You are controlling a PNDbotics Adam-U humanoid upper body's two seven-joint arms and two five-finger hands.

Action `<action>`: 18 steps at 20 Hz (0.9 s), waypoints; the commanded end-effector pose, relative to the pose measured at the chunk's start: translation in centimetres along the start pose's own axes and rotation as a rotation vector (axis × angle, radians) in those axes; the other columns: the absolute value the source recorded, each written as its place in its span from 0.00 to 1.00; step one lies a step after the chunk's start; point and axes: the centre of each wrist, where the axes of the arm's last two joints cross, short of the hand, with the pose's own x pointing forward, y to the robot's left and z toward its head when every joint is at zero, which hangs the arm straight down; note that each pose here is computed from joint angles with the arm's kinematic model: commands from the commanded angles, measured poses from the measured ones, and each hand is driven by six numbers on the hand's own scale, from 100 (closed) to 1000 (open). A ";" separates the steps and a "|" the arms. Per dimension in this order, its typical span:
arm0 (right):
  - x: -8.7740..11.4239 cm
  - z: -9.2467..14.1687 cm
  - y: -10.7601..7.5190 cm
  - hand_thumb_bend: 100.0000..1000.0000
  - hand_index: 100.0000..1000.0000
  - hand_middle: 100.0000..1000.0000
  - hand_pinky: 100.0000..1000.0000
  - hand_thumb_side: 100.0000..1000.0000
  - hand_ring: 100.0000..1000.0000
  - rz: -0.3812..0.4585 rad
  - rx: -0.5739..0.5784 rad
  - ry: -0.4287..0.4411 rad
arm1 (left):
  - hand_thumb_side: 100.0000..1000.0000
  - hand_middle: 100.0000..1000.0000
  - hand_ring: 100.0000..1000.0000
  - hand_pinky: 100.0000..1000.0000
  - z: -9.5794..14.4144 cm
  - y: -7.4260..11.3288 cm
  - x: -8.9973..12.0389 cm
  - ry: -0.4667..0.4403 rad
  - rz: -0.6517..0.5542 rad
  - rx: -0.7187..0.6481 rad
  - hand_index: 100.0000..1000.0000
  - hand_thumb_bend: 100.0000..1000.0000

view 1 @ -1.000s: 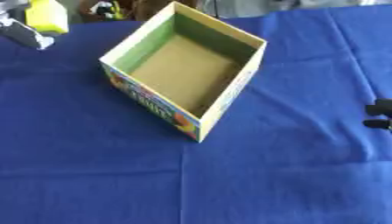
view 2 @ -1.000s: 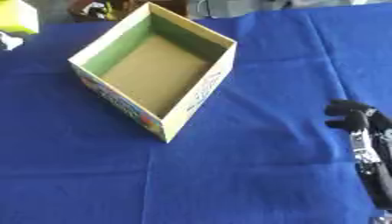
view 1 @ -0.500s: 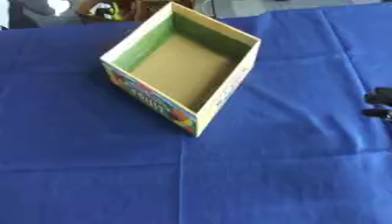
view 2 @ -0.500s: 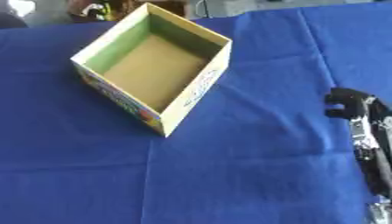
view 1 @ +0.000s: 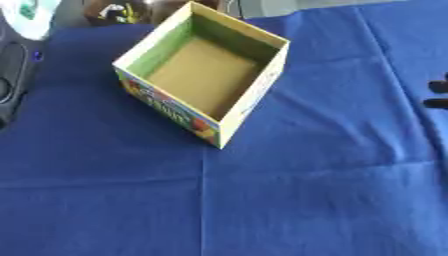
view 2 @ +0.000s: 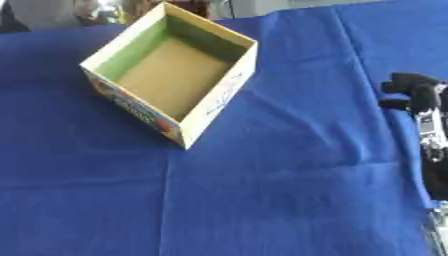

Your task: Pick up objects on the table and place them in the box.

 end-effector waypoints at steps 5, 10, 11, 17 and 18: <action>0.5 -0.6 -0.6 0.00 0.73 0.57 0.64 0.83 0.74 0.009 -0.008 -0.030 | 0.21 0.22 0.18 0.00 -1.9 -1.8 1.3 -0.043 0.061 -0.080 0.54 0.00; 0.5 -0.7 -0.6 0.00 0.73 0.57 0.64 0.83 0.74 0.006 -0.012 -0.032 | 0.20 0.22 0.18 0.00 -2.5 -3.6 1.7 -0.066 0.087 -0.148 0.53 0.00; 0.5 -0.8 -0.6 0.00 0.73 0.57 0.64 0.83 0.74 0.005 -0.012 -0.033 | 0.20 0.22 0.18 0.00 -2.6 -3.8 1.8 -0.070 0.090 -0.155 0.53 0.00; 0.6 -0.9 -0.5 0.00 0.73 0.57 0.64 0.83 0.75 -0.002 -0.014 -0.036 | 0.20 0.23 0.19 0.00 -3.0 -5.5 2.0 -0.067 0.084 -0.224 0.55 0.00; 0.6 -0.9 -0.4 0.00 0.73 0.57 0.64 0.83 0.75 -0.002 -0.014 -0.035 | 0.20 0.23 0.19 0.00 -3.0 -5.8 2.0 -0.065 0.079 -0.234 0.55 0.00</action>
